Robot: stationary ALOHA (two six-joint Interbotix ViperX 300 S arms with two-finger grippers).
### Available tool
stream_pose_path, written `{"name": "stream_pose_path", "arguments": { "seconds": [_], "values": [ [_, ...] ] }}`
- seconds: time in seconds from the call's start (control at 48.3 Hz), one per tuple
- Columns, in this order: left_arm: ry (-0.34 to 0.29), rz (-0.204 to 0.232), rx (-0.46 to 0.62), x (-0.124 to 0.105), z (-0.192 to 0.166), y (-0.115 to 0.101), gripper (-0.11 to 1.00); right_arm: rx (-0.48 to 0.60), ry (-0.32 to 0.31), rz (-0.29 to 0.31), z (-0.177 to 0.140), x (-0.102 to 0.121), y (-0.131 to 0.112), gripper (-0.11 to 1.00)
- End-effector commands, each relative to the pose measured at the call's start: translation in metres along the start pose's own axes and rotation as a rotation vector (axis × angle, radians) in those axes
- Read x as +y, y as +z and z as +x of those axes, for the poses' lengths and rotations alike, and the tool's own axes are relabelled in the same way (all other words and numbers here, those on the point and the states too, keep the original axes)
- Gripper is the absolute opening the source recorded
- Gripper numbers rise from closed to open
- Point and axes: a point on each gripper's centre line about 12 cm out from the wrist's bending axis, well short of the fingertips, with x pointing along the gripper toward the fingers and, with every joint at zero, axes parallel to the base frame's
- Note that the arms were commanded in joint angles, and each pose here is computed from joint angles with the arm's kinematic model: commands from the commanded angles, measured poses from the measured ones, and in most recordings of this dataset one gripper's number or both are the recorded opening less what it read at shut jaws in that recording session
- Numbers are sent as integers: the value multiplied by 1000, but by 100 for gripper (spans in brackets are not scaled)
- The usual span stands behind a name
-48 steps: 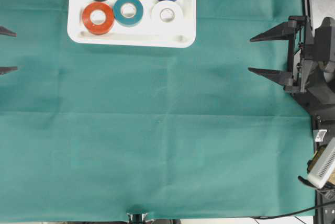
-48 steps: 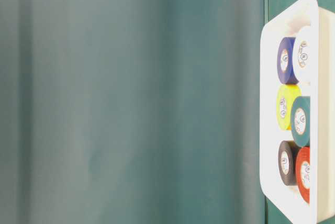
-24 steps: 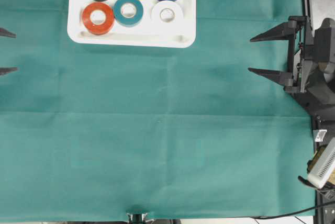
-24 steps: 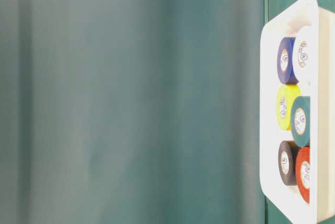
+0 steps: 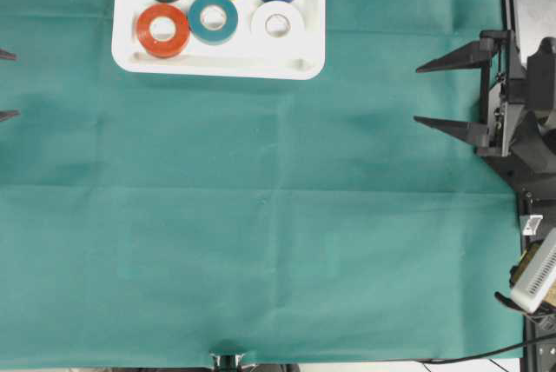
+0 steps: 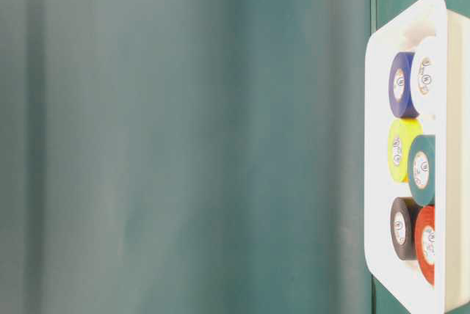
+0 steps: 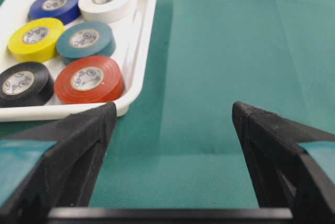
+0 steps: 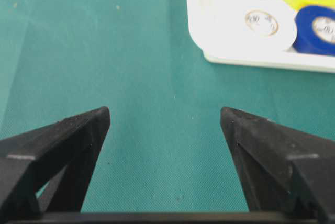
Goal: Put the tape alternately from left to right into the white case.
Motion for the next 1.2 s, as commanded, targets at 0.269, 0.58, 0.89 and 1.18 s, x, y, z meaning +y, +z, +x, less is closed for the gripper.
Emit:
{"name": "stream_pose_path", "arguments": {
  "seconds": [0.269,0.58,0.89,1.18],
  "values": [
    [3,10,2,1,0,3,93,-44,4,0,-4,0,5,78],
    [4,7,-6,1,-1,4,93,-59,3,6,-5,0,7,78],
    [3,10,-3,1,-1,3,93,-61,3,9,-5,0,8,78],
    [4,9,-6,1,-1,3,93,-56,3,9,-5,0,6,78]
  ]
}}
